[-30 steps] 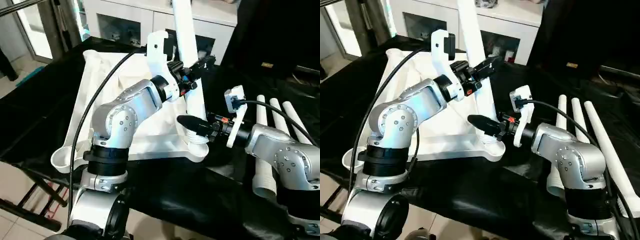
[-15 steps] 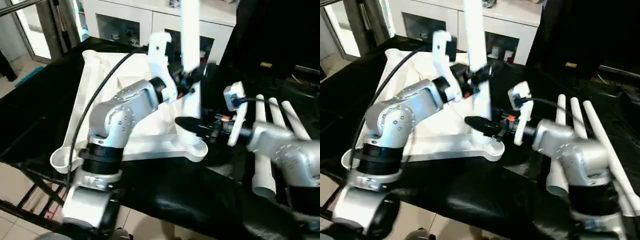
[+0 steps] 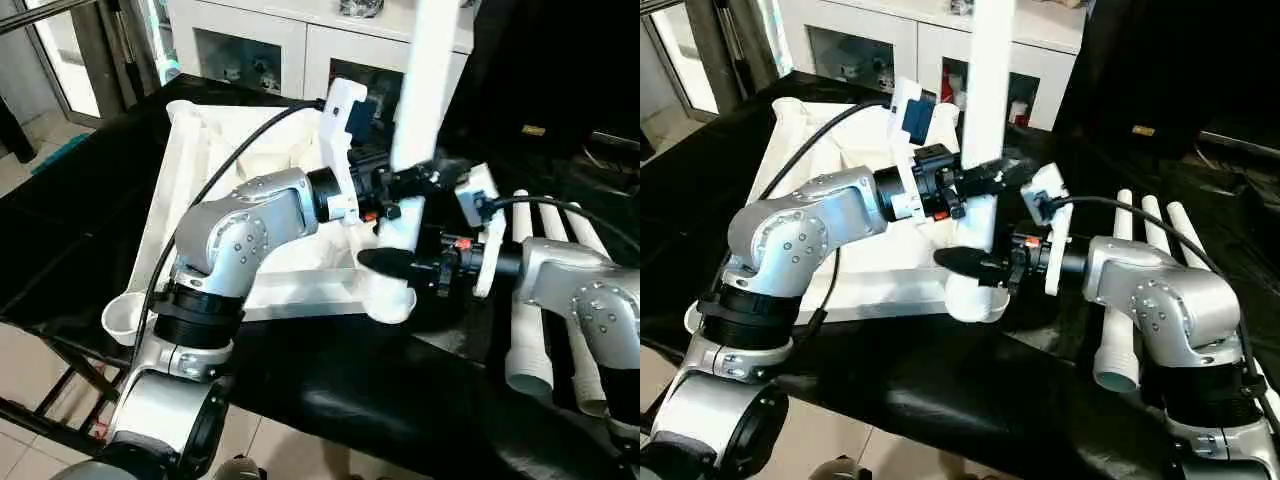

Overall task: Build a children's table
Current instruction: Pick table leg

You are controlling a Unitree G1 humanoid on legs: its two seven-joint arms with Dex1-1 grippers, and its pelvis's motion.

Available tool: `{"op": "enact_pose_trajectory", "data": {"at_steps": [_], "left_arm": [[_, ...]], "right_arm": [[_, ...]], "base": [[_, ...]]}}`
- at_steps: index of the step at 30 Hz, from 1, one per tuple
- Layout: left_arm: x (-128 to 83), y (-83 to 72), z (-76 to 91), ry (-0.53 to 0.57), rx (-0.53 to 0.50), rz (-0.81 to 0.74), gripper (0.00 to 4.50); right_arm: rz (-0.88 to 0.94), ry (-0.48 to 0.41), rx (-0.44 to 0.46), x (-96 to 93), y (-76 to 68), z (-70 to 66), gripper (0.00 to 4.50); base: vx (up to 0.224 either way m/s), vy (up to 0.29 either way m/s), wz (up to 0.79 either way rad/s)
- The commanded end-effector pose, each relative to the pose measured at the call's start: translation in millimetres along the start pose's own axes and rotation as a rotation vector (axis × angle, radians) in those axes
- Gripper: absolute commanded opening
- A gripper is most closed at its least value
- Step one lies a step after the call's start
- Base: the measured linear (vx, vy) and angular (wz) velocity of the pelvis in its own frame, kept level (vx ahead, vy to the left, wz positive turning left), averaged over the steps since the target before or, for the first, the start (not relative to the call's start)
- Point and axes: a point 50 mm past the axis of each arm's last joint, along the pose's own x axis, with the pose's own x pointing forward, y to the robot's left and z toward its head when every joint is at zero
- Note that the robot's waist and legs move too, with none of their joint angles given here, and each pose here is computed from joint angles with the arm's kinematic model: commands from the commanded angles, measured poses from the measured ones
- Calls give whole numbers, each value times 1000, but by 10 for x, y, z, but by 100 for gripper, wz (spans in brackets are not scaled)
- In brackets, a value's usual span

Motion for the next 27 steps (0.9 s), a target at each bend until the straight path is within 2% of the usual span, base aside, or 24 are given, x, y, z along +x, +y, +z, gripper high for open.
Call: {"op": "enact_pose_trajectory", "data": {"at_steps": [1, 19, 27], "left_arm": [[38, -92, 85, -6, 30, -56, 188], [19, -140, 59, 19, 18, -111, 188], [26, -178, 33, 21, 10, -128, 187]], "right_arm": [[-9, 19, -5, -13, -14, -8, 368], [24, 48, -10, -8, 18, -52, 368], [20, 46, 0, 12, 15, -82, 287]], "base": [[0, 0, 0], [0, 0, 0], [0, 0, 0]]}}
